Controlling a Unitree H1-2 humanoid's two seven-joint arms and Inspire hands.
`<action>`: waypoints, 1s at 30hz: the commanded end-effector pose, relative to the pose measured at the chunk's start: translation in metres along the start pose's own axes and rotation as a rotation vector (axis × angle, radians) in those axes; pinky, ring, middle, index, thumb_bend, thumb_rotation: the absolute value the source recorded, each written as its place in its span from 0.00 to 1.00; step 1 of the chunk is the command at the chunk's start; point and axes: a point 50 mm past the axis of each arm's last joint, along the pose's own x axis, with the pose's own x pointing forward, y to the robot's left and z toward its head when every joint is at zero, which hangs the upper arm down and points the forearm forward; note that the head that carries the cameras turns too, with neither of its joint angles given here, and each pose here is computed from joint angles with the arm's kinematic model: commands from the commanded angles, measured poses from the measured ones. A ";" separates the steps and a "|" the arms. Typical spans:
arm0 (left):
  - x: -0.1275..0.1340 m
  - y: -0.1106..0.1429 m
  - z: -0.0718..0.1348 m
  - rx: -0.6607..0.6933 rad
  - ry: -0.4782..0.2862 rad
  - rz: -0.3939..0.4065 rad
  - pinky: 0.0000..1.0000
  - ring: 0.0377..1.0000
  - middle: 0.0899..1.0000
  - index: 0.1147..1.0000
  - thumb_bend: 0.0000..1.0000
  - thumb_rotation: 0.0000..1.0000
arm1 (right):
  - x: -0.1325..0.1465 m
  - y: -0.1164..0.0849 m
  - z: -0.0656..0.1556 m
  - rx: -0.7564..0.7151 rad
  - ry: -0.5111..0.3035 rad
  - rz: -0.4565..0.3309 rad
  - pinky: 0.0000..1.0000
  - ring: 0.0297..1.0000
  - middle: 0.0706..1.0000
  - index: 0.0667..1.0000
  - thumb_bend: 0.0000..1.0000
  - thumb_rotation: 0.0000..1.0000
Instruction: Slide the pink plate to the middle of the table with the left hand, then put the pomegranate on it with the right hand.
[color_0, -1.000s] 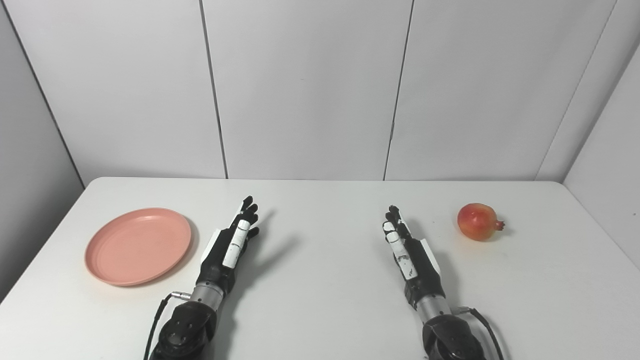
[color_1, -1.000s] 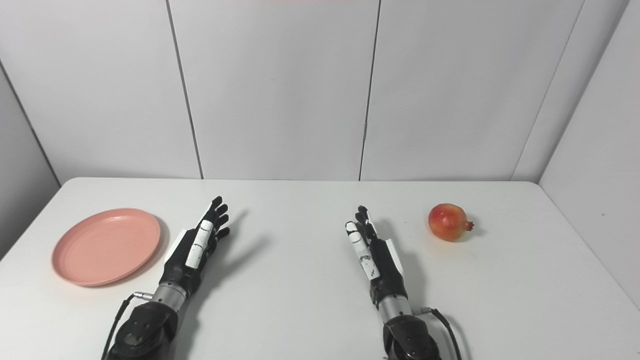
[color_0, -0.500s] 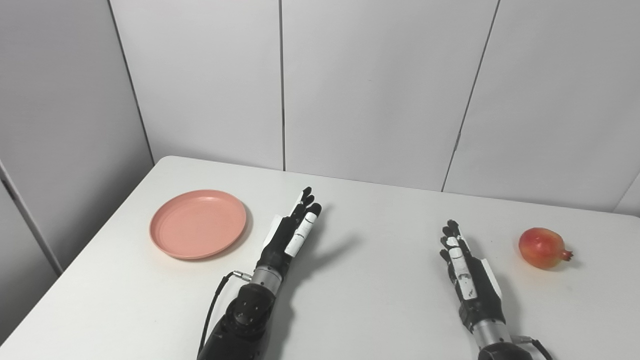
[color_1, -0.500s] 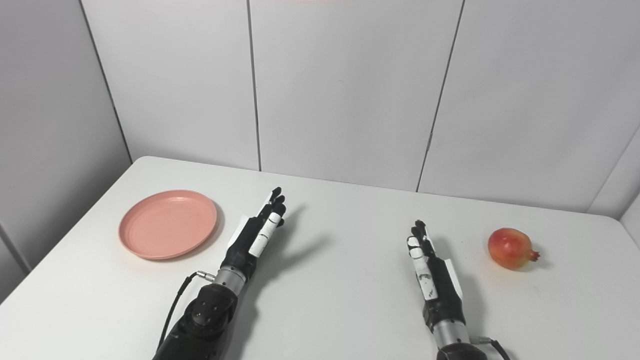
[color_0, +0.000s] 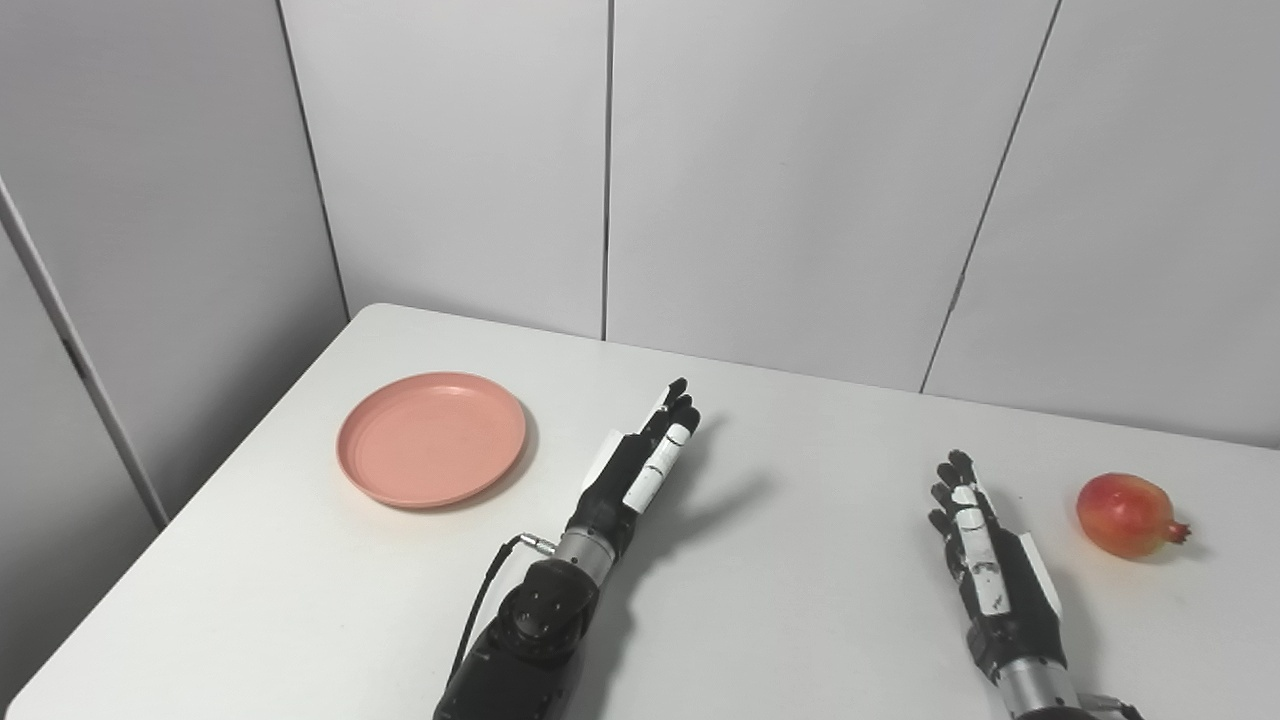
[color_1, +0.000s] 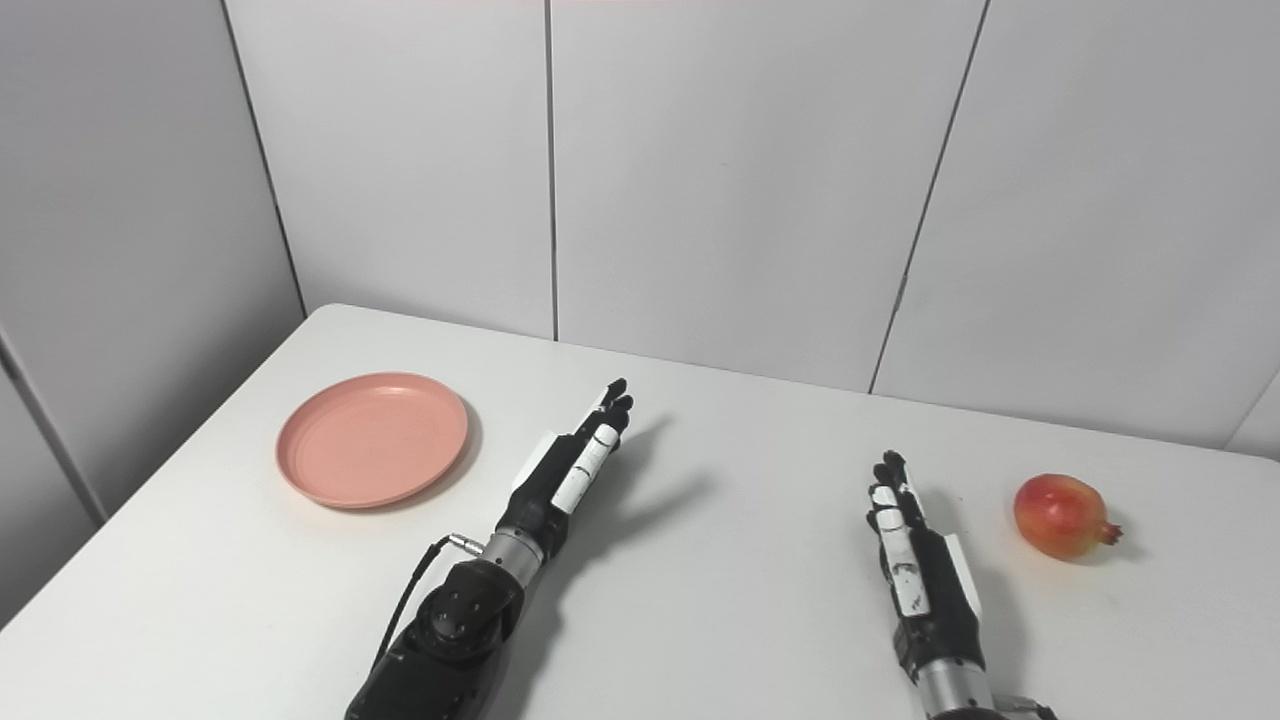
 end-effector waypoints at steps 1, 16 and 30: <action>-0.007 -0.010 -0.012 -0.030 0.021 -0.012 1.00 1.00 1.00 1.00 0.61 1.00 | 0.003 -0.005 0.007 -0.009 -0.061 -0.002 1.00 1.00 1.00 1.00 0.56 0.95; -0.009 -0.006 -0.012 0.012 0.011 0.050 0.98 1.00 1.00 1.00 0.59 1.00 | 0.004 -0.004 0.006 -0.010 -0.055 -0.004 1.00 1.00 1.00 1.00 0.56 0.96; 0.006 0.017 0.021 -0.097 -0.129 0.100 0.93 0.95 0.97 0.98 0.68 1.00 | 0.006 -0.006 0.004 -0.019 -0.063 -0.003 1.00 1.00 1.00 1.00 0.54 0.97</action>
